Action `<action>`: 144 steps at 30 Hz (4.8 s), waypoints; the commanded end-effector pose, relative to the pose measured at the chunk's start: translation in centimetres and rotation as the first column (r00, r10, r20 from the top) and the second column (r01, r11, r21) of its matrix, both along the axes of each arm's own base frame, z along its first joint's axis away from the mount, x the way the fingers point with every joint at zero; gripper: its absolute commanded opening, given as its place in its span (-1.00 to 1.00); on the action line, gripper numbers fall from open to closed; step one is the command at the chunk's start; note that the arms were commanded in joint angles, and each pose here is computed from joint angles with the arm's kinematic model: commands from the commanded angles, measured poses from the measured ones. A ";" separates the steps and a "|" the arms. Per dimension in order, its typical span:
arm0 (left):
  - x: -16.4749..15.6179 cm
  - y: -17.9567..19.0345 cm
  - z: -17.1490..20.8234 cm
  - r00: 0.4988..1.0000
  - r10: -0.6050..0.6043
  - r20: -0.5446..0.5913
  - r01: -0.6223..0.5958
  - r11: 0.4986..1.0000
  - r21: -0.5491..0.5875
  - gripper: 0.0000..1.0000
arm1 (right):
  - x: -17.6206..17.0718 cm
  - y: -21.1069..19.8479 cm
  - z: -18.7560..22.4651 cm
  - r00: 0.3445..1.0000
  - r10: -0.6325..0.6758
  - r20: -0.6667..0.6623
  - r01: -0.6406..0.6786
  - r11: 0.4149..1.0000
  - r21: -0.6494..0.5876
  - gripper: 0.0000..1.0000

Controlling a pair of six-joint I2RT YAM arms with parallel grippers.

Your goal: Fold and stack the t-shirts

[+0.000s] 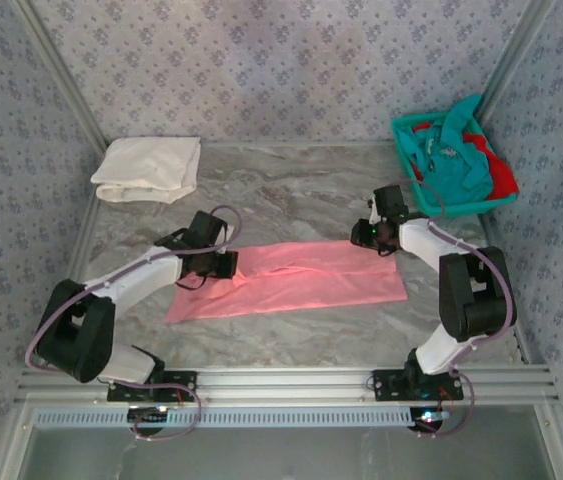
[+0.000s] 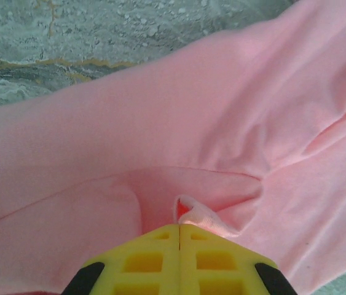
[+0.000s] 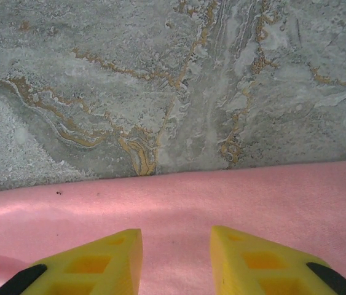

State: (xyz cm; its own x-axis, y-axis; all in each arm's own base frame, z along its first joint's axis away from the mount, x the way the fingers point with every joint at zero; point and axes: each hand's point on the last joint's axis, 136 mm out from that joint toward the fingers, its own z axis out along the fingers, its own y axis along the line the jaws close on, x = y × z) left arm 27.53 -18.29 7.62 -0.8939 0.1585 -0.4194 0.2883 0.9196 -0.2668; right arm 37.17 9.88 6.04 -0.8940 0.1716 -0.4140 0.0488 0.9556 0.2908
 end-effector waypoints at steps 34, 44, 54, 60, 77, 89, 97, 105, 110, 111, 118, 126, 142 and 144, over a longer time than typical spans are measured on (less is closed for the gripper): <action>-5.8 11.5 -0.4 0.857 0.509 -0.078 -0.485 0.850 0.208 -0.28 | 0.0 -0.4 1.4 1.000 -0.008 0.008 0.008 1.000 0.002 -0.24; -6.9 11.7 -3.7 0.822 0.541 -0.177 -0.516 0.840 0.170 -0.12 | 0.7 0.1 1.3 1.000 0.011 0.006 -0.011 1.000 0.014 -0.24; -5.6 10.2 -3.0 0.866 0.477 -0.151 -0.470 0.879 0.081 -0.29 | 0.4 -0.1 0.7 1.000 0.003 -0.001 -0.003 1.000 0.017 -0.24; -5.9 10.3 -4.0 0.859 0.480 -0.178 -0.468 0.877 0.107 -0.15 | 0.4 -0.1 0.8 1.000 0.001 0.005 -0.001 1.000 0.017 -0.24; -7.9 10.1 -1.2 0.809 0.550 -0.207 -0.558 0.830 0.023 -1.00 | 0.5 -0.1 0.8 1.000 0.002 0.006 -0.002 1.000 0.020 -0.24; -11.9 7.1 -2.1 0.775 0.555 -0.302 -0.586 0.810 -0.017 -1.00 | 0.8 -0.1 0.6 1.000 -0.004 0.009 0.003 1.000 0.030 -0.24; -12.6 7.4 -1.4 0.780 0.562 -0.274 -0.588 0.809 -0.016 -0.81 | 1.0 0.0 0.7 1.000 -0.005 0.008 0.005 0.999 0.035 -0.23; -12.4 7.0 -0.7 0.835 0.516 -0.193 -0.505 0.857 0.105 -0.25 | 1.0 0.1 1.2 1.000 -0.007 0.014 0.006 0.999 0.039 -0.23; -7.9 6.7 6.4 0.868 0.493 0.068 -0.485 0.868 -0.102 -0.15 | 0.4 0.5 2.4 1.000 0.009 0.024 -0.010 0.999 0.046 -0.23; -6.9 6.7 7.2 0.870 0.483 0.097 -0.472 0.873 -0.122 -0.14 | 0.2 0.5 2.7 1.000 0.009 0.028 -0.010 0.999 0.043 -0.22; -1.0 9.9 4.0 0.868 0.496 0.023 -0.497 0.868 0.003 -0.21 | -0.8 -1.0 3.4 1.000 -0.025 -0.001 0.025 1.000 0.005 -0.20; 2.1 13.3 0.0 0.818 0.573 -0.049 -0.572 0.819 0.043 -0.11 | -2.2 -4.1 0.9 0.983 -0.114 -0.147 0.096 0.988 -0.120 -0.15; 5.1 10.9 -4.0 0.851 0.506 -0.138 -0.513 0.858 -0.022 -0.61 | -3.1 -6.1 -3.1 0.941 -0.176 -0.289 0.141 0.980 -0.138 0.05; 5.5 10.9 -3.6 0.853 0.505 -0.130 -0.512 0.859 -0.025 -0.84 | -3.0 -6.1 -3.8 0.938 -0.176 -0.297 0.141 0.981 -0.135 0.02</action>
State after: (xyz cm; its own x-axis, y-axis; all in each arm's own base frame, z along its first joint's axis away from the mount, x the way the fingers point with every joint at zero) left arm 31.29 -6.79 2.76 -0.8940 -0.3614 -0.2648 -0.2835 0.9140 -0.2901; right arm 34.38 3.86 3.37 -0.9438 0.2746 -0.1837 0.2533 0.9584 0.1312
